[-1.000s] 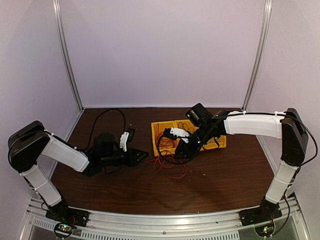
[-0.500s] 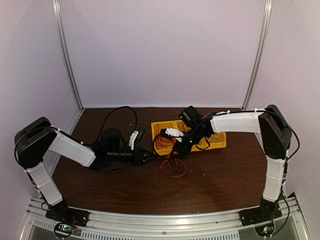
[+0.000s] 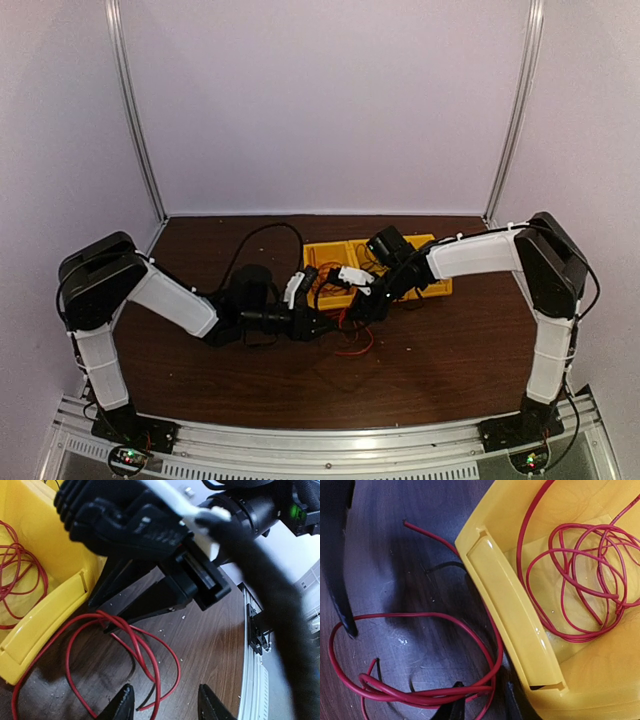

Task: Untangle the cables
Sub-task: Adjust the untangled cable.

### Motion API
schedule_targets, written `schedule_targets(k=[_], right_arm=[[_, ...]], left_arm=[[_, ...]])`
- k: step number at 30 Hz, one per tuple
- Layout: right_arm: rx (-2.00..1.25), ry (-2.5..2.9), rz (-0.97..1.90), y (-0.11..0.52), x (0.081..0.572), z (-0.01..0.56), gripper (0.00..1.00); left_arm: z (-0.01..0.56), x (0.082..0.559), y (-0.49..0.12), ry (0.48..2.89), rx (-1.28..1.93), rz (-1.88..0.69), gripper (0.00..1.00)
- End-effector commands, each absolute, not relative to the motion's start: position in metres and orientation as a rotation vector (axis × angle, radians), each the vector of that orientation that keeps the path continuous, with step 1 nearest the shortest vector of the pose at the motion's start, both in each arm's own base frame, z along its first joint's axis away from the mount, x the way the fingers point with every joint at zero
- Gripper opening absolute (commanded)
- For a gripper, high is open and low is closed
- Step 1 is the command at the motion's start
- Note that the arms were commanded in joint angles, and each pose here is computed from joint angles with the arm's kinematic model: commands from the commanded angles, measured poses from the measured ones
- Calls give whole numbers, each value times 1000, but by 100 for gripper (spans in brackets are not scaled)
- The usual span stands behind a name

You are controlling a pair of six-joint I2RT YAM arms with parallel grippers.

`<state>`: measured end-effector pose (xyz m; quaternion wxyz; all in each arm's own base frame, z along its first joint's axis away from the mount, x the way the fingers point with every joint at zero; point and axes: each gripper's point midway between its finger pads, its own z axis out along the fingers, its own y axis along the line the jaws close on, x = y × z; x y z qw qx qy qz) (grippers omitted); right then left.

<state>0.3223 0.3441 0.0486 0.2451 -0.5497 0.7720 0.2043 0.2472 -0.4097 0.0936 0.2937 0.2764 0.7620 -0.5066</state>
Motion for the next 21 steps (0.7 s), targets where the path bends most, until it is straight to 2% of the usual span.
schedule_targets(k=[1, 5, 6, 9, 12, 15, 18, 21], right_arm=[[-1461, 1970, 597, 353, 329, 83, 22], [-1449, 1934, 639, 356, 325, 94, 2], [-1448, 1924, 641, 356, 324, 96, 0], [-1447, 1912, 646, 357, 323, 99, 0], [-1454, 1927, 649, 356, 321, 95, 0], [-1452, 1938, 655, 353, 319, 93, 0], [-1443, 1951, 659, 350, 319, 93, 0], [-1429, 1962, 656, 346, 320, 96, 5]], left_arm=[[104, 259, -431, 1971, 707, -1373, 43], [103, 261, -439, 1979, 724, -1378, 39], [102, 263, -439, 1983, 724, -1369, 38], [102, 264, -440, 1973, 735, -1359, 31], [96, 267, -441, 1997, 727, -1351, 19], [86, 272, -443, 2045, 706, -1323, 16], [80, 275, -444, 2072, 695, -1310, 8], [79, 273, -441, 2076, 688, -1308, 1]])
